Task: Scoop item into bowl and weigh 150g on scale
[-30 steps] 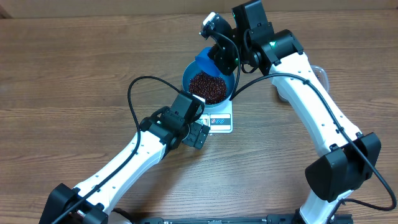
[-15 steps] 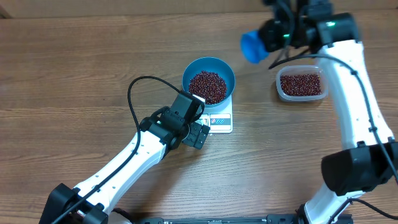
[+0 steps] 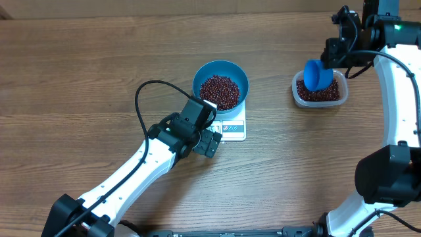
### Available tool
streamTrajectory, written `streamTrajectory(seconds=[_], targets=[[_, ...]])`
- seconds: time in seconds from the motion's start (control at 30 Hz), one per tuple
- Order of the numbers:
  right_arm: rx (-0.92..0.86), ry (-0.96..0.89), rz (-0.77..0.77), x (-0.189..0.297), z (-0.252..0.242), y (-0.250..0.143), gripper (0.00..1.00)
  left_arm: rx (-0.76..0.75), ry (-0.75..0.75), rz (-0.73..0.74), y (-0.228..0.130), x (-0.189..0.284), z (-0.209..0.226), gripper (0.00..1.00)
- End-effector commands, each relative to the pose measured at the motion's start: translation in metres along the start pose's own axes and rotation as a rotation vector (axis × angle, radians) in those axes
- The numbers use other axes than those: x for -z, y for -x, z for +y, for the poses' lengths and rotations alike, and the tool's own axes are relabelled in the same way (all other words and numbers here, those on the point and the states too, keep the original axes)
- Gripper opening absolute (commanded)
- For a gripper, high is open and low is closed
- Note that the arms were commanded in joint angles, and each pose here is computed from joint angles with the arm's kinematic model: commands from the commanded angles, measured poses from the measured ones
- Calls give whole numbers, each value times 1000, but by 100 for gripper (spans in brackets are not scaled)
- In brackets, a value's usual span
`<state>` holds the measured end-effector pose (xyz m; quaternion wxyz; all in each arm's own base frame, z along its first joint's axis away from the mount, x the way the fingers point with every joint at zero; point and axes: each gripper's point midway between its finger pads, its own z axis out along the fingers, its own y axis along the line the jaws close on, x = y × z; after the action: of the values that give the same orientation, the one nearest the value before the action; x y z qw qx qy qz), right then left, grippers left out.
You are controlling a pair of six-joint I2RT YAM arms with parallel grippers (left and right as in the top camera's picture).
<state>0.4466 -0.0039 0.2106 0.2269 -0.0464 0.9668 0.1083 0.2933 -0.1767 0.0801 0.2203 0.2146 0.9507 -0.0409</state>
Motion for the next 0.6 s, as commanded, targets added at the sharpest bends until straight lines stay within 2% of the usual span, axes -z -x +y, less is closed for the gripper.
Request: streamTrajectory(seconds=[0.0, 0.03, 0.13, 0.27, 0.43, 0.57], targets=[[144, 266, -125, 23, 57, 22, 4, -15, 11, -4, 1, 0, 3, 100], [203, 383, -176, 31, 82, 30, 4, -15, 11, -4, 1, 0, 3, 100], [307, 550, -261, 42, 131, 44, 4, -15, 11, -5, 1, 0, 3, 100], [418, 483, -250, 26, 170, 43, 4, -14, 11, -7, 1, 0, 3, 100], [678, 240, -204, -4, 216, 27, 4, -15, 11, -5, 1, 0, 3, 100], [785, 227, -211, -7, 246, 18, 4, -15, 11, -5, 1, 0, 3, 99]])
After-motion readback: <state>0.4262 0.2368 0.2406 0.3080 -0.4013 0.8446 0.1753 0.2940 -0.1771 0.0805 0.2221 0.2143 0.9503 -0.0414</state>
